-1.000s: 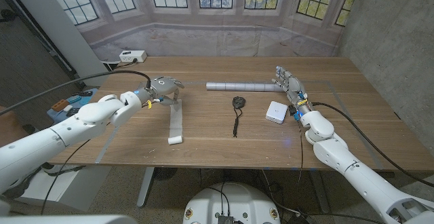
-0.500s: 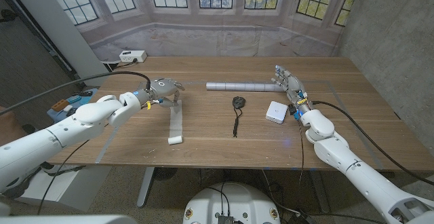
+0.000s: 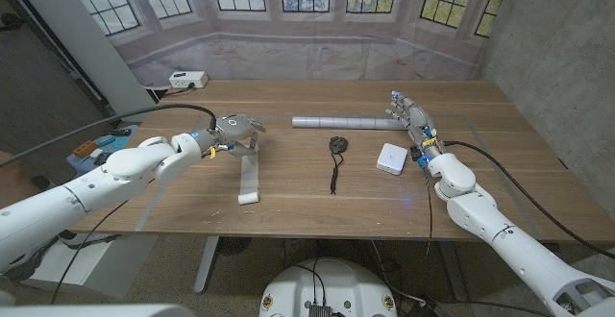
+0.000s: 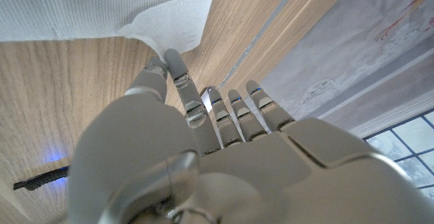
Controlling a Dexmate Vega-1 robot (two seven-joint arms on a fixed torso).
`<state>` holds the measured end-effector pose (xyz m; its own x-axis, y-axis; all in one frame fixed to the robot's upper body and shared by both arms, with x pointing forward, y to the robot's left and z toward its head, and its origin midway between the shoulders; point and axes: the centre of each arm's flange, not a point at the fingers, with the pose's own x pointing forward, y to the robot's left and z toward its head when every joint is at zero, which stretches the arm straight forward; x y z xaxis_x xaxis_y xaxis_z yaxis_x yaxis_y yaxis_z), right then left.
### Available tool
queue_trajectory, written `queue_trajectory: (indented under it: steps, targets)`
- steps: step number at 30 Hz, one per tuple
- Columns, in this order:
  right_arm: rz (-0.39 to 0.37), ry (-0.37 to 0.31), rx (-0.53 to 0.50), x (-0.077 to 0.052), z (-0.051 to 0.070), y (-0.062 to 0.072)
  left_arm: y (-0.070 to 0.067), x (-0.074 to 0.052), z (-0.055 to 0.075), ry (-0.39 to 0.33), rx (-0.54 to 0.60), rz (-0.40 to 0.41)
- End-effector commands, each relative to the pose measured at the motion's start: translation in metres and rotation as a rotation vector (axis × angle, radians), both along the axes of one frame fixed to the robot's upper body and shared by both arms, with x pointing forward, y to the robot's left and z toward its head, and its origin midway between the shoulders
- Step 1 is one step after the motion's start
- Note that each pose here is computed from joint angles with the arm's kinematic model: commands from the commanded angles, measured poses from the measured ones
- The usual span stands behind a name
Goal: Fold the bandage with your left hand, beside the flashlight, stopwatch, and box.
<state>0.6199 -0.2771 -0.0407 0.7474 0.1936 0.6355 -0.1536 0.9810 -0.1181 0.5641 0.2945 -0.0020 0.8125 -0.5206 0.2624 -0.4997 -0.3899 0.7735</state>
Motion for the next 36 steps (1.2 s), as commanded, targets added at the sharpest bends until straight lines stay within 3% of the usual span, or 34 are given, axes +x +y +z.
queue_trajectory:
  steps: [1, 21, 36]
  targets:
    - [0.003, -0.005, -0.011, -0.0003, 0.0037, -0.0006, -0.0063, -0.0112, -0.0083, 0.026, 0.019, -0.016]
    - [-0.007, -0.01, -0.017, -0.0062, 0.005, 0.001, 0.0003, -0.0193, -0.0049, 0.052, 0.059, -0.031]
    - [-0.01, -0.016, -0.022, -0.0068, 0.0064, 0.0014, -0.008, -0.0212, -0.0045, 0.077, 0.082, -0.056]
